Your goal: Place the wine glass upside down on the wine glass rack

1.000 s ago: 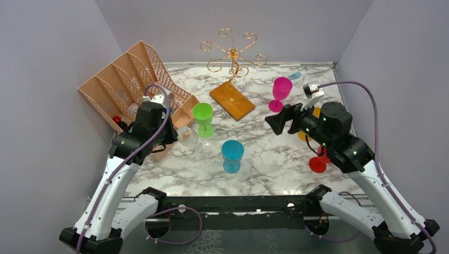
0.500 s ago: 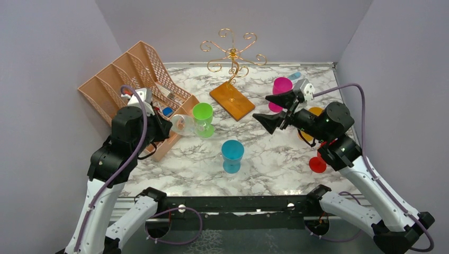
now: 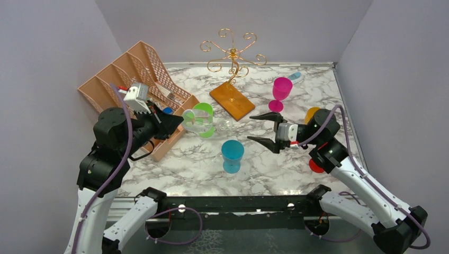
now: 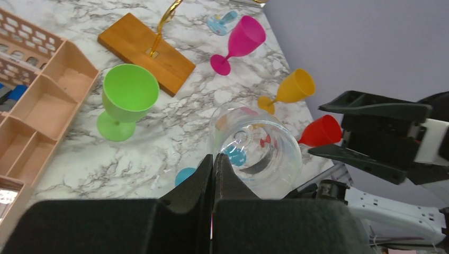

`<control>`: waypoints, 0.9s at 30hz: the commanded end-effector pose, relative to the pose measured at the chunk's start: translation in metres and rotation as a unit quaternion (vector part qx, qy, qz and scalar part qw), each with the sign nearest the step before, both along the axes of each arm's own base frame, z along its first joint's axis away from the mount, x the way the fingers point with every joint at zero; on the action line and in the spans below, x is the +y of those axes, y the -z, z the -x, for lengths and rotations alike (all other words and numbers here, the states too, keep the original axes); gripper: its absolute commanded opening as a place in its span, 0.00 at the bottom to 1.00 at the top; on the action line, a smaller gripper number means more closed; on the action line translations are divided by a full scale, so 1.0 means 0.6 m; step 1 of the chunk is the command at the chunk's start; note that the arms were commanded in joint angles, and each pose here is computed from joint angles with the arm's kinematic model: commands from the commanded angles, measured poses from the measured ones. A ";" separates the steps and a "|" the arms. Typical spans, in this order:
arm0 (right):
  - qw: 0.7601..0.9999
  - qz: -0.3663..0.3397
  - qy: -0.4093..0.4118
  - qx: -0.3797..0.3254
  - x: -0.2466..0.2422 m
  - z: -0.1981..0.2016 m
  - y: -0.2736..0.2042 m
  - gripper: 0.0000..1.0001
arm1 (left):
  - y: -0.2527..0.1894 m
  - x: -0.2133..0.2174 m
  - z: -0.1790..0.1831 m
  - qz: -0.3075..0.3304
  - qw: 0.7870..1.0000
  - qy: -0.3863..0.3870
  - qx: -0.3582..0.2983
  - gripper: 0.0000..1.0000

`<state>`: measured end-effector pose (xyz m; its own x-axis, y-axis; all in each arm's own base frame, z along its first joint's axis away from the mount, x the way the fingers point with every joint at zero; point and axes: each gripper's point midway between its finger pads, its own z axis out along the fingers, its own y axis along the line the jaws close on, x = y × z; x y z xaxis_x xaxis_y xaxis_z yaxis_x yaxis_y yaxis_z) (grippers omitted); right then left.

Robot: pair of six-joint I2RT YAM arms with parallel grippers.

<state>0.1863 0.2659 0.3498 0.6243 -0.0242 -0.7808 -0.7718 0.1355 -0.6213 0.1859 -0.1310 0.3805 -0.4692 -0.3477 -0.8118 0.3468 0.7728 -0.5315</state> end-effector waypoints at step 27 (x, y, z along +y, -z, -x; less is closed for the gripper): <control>0.981 0.056 -0.040 -0.180 0.039 0.009 0.063 0.51 | -0.054 -0.073 0.025 0.091 0.987 0.125 -0.031 0.00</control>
